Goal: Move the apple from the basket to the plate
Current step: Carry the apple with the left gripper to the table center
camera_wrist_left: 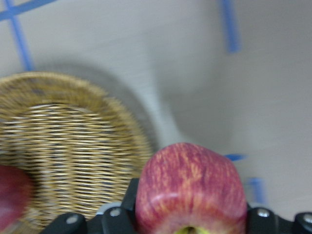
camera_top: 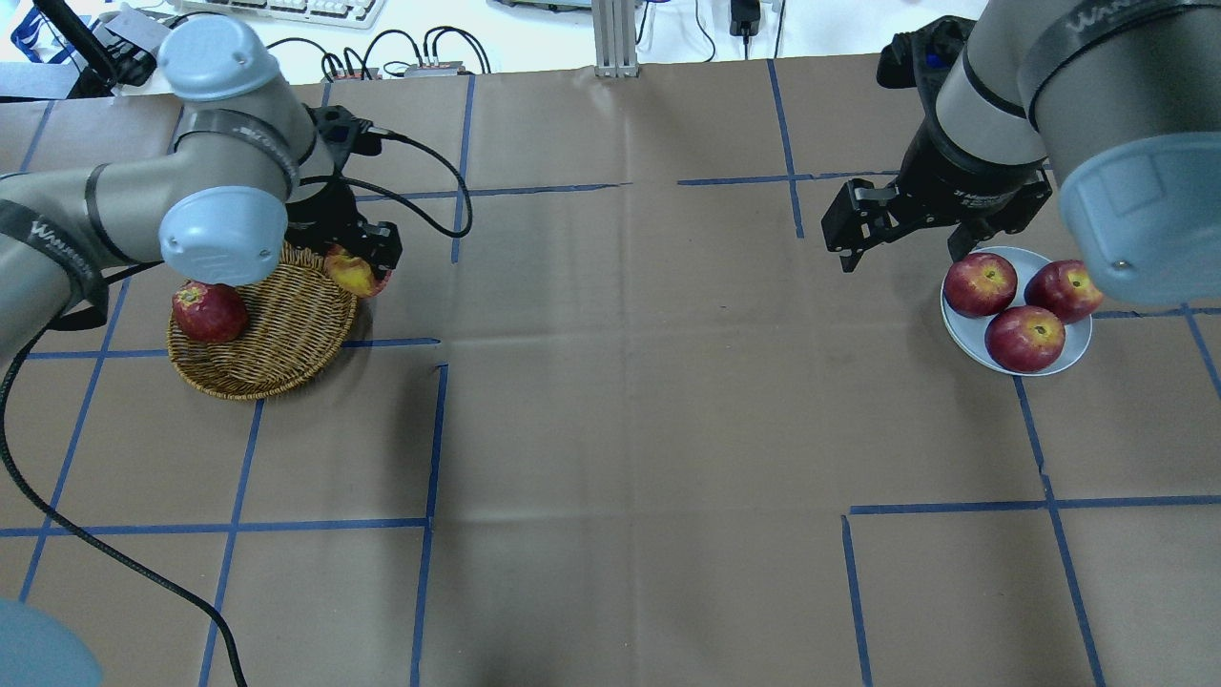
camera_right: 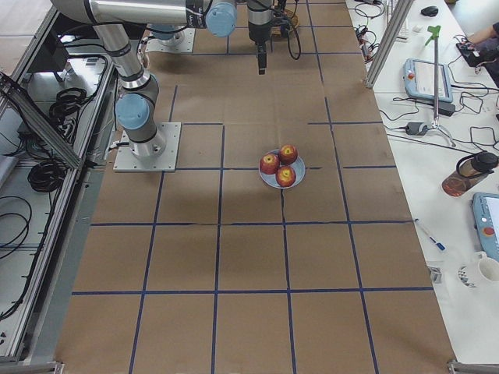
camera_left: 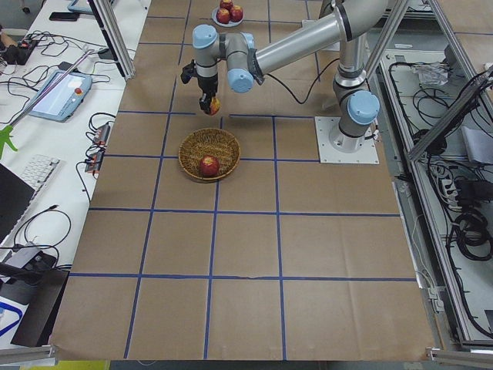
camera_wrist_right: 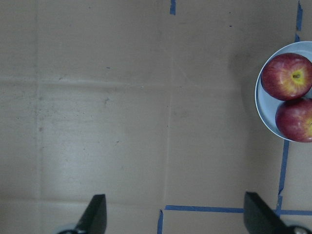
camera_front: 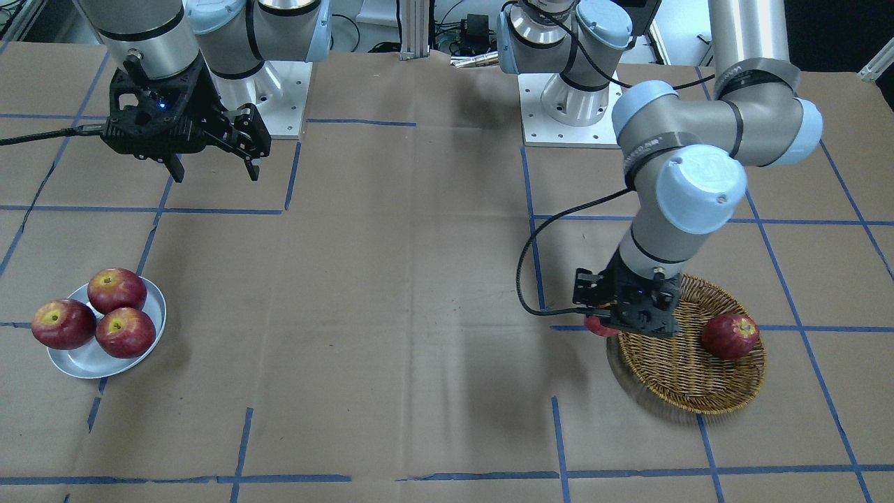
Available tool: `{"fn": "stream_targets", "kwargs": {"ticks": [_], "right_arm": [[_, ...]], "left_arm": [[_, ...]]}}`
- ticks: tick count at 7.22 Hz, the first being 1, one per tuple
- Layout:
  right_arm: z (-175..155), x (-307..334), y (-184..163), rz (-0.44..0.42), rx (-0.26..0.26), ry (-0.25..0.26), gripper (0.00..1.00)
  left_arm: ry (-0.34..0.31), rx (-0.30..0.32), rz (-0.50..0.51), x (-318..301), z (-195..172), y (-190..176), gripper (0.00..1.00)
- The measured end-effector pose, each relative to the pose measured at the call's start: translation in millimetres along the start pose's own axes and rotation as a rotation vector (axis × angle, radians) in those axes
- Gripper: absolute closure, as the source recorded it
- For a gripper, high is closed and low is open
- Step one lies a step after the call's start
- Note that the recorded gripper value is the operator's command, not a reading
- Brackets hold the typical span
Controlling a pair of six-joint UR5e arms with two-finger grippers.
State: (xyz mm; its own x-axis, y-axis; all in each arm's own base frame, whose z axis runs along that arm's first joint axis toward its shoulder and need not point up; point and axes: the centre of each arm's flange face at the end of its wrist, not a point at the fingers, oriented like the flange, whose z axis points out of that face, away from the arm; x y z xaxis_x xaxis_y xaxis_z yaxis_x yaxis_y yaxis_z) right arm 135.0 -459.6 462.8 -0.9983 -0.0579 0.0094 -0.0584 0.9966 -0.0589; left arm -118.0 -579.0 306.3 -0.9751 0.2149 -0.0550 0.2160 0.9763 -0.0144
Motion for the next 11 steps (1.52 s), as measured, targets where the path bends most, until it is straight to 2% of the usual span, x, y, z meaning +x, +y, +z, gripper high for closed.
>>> {"fn": "stream_targets", "kwargs": {"ticks": [2,5,6,8,11], "right_arm": [[0.1,0.0,0.0,0.000,0.000,0.000,0.00],[0.5,0.0,-0.2,0.000,-0.002,0.000,0.00],[0.5,0.0,-0.2,0.000,-0.001,0.000,0.00],[0.5,0.0,-0.2,0.000,-0.001,0.000,0.00],[0.4,0.3,-0.2,0.001,-0.001,0.000,0.00]], "left_arm": [[0.013,-0.007,-0.049,103.6,-5.2,-8.6,0.43],[0.037,-0.033,-0.015,221.1,26.7,-22.8,0.42],[0.035,-0.039,0.005,244.8,41.0,-31.3,0.35],[0.032,-0.050,0.030,264.2,63.5,-41.6,0.35],[0.036,-0.022,0.036,268.5,87.5,-53.5,0.39]]}}
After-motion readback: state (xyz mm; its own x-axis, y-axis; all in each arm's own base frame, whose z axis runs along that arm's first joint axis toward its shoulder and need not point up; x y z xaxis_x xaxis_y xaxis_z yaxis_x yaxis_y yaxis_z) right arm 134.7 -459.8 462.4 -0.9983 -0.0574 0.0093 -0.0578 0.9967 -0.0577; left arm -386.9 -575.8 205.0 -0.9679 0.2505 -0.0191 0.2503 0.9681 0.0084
